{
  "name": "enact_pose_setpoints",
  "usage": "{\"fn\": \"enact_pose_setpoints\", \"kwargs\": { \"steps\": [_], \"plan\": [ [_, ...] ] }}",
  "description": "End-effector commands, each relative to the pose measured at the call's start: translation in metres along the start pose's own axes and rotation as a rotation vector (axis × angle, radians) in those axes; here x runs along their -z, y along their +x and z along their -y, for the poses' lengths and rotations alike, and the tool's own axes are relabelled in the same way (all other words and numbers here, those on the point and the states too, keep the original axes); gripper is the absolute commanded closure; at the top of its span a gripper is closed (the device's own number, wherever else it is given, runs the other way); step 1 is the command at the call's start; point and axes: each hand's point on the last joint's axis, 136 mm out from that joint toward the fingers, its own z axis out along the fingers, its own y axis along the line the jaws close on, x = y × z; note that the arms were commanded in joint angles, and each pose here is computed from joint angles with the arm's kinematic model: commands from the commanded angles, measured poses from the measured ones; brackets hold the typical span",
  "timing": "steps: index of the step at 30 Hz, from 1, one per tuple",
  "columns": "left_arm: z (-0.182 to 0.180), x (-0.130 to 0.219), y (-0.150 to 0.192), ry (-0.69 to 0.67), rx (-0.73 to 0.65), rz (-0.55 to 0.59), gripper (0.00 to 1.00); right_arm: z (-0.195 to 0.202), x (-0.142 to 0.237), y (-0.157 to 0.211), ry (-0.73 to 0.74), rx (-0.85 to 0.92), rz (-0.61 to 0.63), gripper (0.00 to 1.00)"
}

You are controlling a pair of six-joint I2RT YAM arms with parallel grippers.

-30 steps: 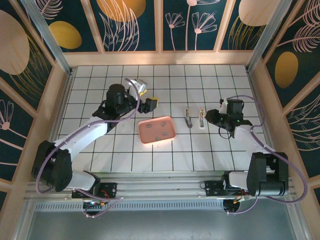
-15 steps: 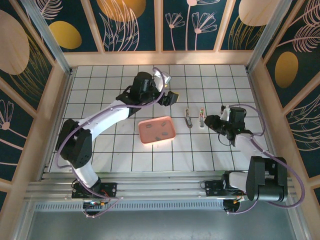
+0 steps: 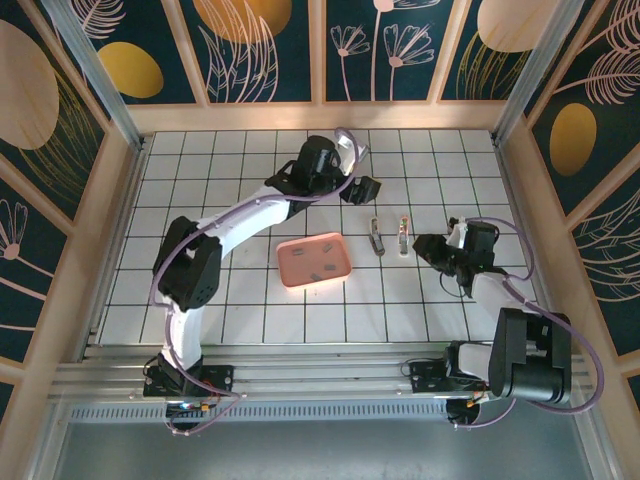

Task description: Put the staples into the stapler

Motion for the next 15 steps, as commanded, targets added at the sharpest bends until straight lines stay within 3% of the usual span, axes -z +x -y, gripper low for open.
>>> {"fn": "enact_pose_setpoints", "kwargs": {
  "steps": [1,15],
  "plan": [
    [0.012,-0.018,-0.005,0.049,0.024,0.010,0.16,0.003,-0.002,0.001,-0.012,-0.025,-0.003,0.67],
    [0.040,-0.083,0.032,0.207,0.093,-0.058,0.17,0.020,-0.018,0.015,-0.006,-0.072,-0.074,0.69]
  ]
}}
